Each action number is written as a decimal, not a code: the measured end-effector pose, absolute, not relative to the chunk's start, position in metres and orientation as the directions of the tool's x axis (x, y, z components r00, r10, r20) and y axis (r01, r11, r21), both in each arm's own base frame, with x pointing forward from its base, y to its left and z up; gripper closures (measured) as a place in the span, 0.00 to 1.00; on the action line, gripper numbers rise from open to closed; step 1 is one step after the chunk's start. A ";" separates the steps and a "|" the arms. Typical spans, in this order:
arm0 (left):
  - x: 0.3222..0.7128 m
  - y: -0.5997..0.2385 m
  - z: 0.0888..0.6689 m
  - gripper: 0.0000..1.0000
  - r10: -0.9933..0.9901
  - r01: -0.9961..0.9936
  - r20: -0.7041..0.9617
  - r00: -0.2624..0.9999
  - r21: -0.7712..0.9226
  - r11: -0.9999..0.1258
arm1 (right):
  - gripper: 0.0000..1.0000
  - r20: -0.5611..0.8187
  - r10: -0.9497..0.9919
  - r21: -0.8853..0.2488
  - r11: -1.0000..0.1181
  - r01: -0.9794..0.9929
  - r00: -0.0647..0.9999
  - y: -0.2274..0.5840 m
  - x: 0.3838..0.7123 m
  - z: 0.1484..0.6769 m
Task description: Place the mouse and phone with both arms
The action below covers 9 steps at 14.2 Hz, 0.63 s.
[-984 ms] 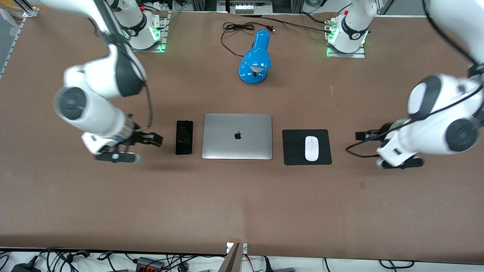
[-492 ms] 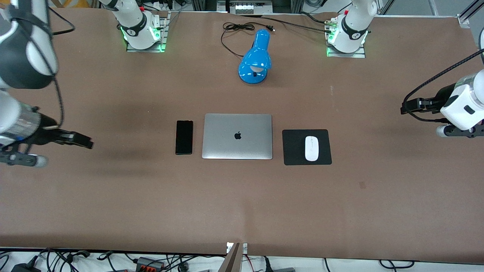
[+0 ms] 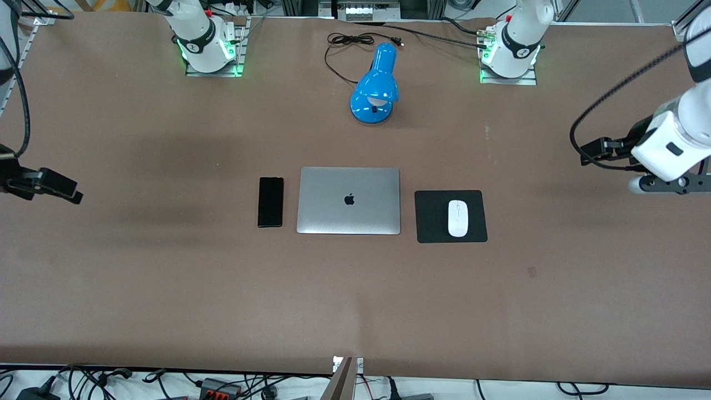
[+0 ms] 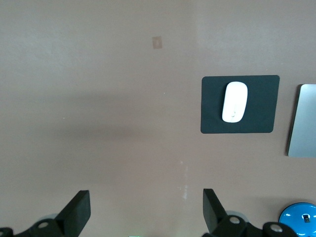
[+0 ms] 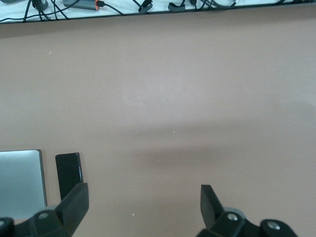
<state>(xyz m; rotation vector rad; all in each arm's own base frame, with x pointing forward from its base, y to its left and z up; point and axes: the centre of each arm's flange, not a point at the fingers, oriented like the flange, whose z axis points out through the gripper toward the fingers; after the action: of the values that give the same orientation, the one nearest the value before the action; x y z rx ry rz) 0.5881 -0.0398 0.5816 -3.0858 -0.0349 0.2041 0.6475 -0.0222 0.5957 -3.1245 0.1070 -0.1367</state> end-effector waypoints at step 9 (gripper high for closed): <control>0.541 -0.020 0.579 0.00 0.095 0.093 -0.049 0.994 -0.052 -0.994 | 0.00 0.056 -0.017 0.039 -0.999 -0.019 0.998 -0.028 0.566 0.588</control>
<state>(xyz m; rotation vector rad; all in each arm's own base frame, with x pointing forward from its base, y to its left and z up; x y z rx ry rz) 0.5406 -0.0202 0.5793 -3.0876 -0.1459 0.0794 0.5659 -0.0282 0.5878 -3.1801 0.0286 -0.0885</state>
